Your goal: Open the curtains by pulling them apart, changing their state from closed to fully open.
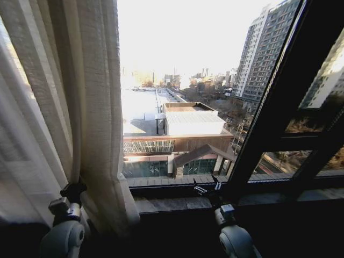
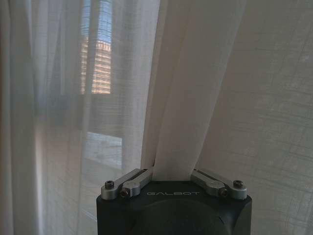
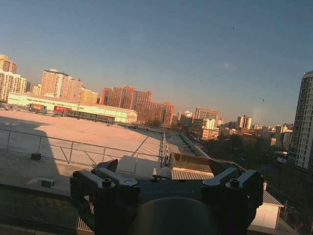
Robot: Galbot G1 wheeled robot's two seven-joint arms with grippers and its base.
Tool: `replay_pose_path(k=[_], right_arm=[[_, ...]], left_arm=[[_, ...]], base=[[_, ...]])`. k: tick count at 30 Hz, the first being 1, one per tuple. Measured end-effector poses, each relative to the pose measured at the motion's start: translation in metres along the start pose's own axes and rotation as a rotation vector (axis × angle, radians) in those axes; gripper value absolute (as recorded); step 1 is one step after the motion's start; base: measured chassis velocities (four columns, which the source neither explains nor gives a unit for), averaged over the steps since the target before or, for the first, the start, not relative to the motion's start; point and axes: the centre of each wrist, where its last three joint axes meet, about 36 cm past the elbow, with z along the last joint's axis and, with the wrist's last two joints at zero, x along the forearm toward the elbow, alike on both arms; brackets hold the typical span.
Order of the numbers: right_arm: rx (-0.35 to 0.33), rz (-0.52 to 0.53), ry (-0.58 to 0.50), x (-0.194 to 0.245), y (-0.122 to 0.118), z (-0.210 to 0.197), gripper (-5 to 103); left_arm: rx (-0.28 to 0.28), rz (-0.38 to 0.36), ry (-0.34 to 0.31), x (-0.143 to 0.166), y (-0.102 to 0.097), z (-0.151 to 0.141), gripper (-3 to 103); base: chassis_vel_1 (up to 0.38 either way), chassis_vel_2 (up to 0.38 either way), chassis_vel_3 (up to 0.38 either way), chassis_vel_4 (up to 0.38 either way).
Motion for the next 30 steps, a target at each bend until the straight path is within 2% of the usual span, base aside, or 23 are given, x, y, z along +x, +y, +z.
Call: replay_pose_path(k=[1,3,4,5,7,9,11,14,16,17,20,21,22,23,26,28,30], right_arm=[[0.000,0.000,0.000,0.000,0.000,0.000,100],[0.001,-0.006,-0.001,0.000,0.000,0.001,100],[0.002,-0.008,-0.003,0.000,0.000,0.001,100],[0.002,-0.008,-0.003,0.000,0.000,0.001,100],[0.002,-0.010,-0.004,0.000,0.000,0.000,100],[0.001,-0.010,-0.005,0.000,0.000,0.001,100],[0.000,-0.010,-0.004,0.000,0.001,0.001,100],[-0.001,-0.010,-0.003,0.001,0.001,0.001,100],[-0.002,-0.009,-0.002,0.000,0.001,0.002,100],[-0.002,-0.009,-0.002,0.000,0.001,0.002,100],[-0.003,-0.011,-0.004,0.000,0.002,0.001,100],[-0.003,-0.011,-0.004,0.000,0.002,0.001,100],[-0.004,-0.012,-0.004,0.001,0.002,0.001,100],[-0.004,-0.012,-0.004,0.001,0.002,0.001,100],[-0.007,-0.009,-0.002,0.002,0.003,0.000,100],[-0.007,-0.008,-0.002,0.003,0.003,-0.001,100],[-0.006,-0.007,-0.003,0.003,0.003,-0.002,100]], left_arm=[[0.000,0.000,0.000,0.000,0.000,0.000,0],[-0.001,-0.110,-0.009,-0.011,0.014,0.005,0],[-0.004,-0.205,-0.019,-0.022,0.028,0.007,0],[-0.004,-0.205,-0.019,-0.022,0.028,0.007,0],[0.001,-0.353,-0.034,-0.039,0.048,0.009,0],[0.000,-0.467,-0.040,-0.054,0.069,0.008,0],[-0.013,-0.527,-0.042,-0.061,0.081,0.005,-3],[-0.029,-0.528,-0.037,-0.059,0.084,0.003,1],[-0.034,-0.492,-0.033,-0.051,0.078,0.002,12],[-0.034,-0.492,-0.033,-0.051,0.078,0.002,12],[-0.053,-0.459,-0.025,-0.043,0.067,0.006,28],[-0.059,-0.453,-0.022,-0.041,0.065,0.008,28],[-0.064,-0.449,-0.021,-0.039,0.064,0.009,33],[-0.064,-0.449,-0.021,-0.039,0.064,0.009,33],[-0.079,-0.438,-0.016,-0.037,0.064,0.012,49],[-0.083,-0.436,-0.015,-0.036,0.064,0.012,49],[-0.092,-0.401,-0.013,-0.031,0.066,0.012,60]], base=[[0.000,0.000,0.000,0.000],[0.000,0.000,0.000,0.000],[0.000,0.000,0.000,0.000],[0.000,0.000,0.000,0.000],[0.000,0.000,0.000,0.000],[0.000,0.000,0.000,0.000],[0.000,0.000,0.000,0.000],[0.000,0.000,0.000,0.000],[0.000,0.000,0.000,0.000],[0.000,0.000,0.000,0.000],[0.000,0.000,0.000,0.000],[0.000,0.000,0.000,0.000],[0.000,0.000,0.000,0.000],[0.000,0.000,0.000,0.000],[0.000,0.000,0.000,0.000],[0.000,0.000,0.000,0.000],[0.000,0.000,0.000,0.000]])
